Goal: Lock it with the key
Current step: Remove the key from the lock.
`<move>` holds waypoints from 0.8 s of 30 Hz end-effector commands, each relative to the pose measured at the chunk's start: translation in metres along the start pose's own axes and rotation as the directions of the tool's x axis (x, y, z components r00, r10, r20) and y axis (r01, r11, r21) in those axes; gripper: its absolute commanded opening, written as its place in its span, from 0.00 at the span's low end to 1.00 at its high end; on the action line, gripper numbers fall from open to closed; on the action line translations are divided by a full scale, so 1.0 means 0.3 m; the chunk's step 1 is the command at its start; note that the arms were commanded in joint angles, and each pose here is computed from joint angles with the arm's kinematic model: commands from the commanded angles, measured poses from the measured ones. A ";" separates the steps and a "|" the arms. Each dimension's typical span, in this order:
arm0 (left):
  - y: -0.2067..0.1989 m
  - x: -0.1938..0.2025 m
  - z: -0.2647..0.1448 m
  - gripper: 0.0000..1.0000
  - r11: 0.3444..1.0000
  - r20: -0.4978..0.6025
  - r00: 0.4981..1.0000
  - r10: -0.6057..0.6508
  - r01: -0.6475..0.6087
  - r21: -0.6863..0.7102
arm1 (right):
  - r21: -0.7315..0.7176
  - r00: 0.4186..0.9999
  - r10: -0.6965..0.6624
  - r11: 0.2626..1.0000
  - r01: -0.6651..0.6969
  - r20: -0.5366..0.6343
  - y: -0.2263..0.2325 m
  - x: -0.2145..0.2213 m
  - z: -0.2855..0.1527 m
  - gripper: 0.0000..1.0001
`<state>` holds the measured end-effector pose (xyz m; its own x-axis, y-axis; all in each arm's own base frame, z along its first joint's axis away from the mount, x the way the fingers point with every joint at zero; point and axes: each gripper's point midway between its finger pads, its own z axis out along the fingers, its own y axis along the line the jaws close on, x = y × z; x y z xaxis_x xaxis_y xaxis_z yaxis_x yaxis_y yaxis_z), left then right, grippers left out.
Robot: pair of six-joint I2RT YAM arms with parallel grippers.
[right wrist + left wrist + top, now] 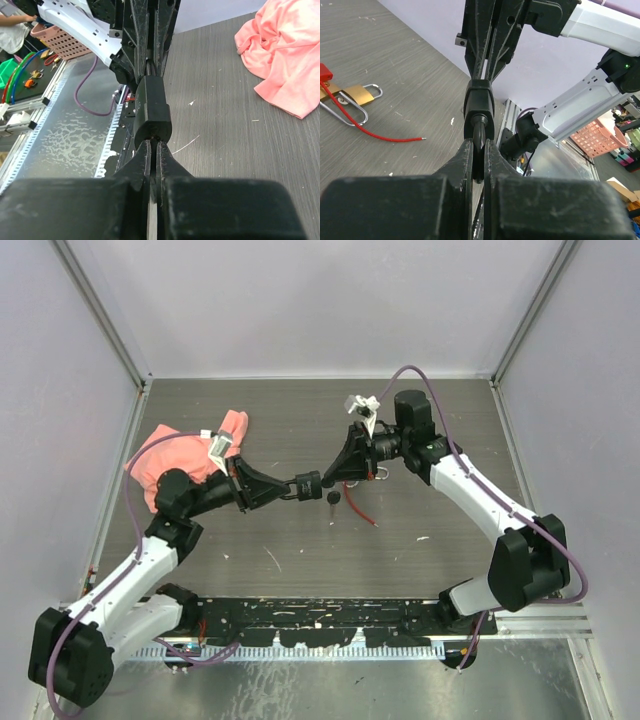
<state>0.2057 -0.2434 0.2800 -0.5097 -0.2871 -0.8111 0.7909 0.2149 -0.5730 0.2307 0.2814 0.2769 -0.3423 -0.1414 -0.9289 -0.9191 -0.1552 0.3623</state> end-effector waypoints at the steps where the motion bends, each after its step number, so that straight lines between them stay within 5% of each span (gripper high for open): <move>1: -0.111 -0.149 -0.003 0.00 0.985 0.112 0.982 0.153 -0.160 0.061 | -0.022 0.998 -0.065 0.998 0.065 0.011 0.018 -0.066 0.001 0.01; 14: -0.054 -0.144 -0.075 0.00 0.989 0.094 0.986 0.138 -0.141 0.034 | 0.186 0.999 -0.049 0.981 0.049 -0.005 -0.154 -0.062 -0.154 0.01; 17: 0.024 -0.105 -0.074 0.00 0.996 0.068 0.994 0.083 -0.080 -0.047 | 0.352 1.000 -0.025 0.935 0.026 -0.007 -0.278 -0.035 -0.182 0.01; 24: 0.347 -0.001 -0.082 0.00 0.922 0.156 0.978 -0.139 0.185 -0.340 | 0.583 0.958 0.142 0.768 -0.265 0.248 -0.483 0.059 -0.218 0.01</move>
<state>0.2416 -0.2099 0.2437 -0.5558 -0.3331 -0.7617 0.6677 0.3669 -0.6477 0.3294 0.2383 0.2197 -0.4608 -0.0968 -0.8822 -0.8563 0.3098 0.4133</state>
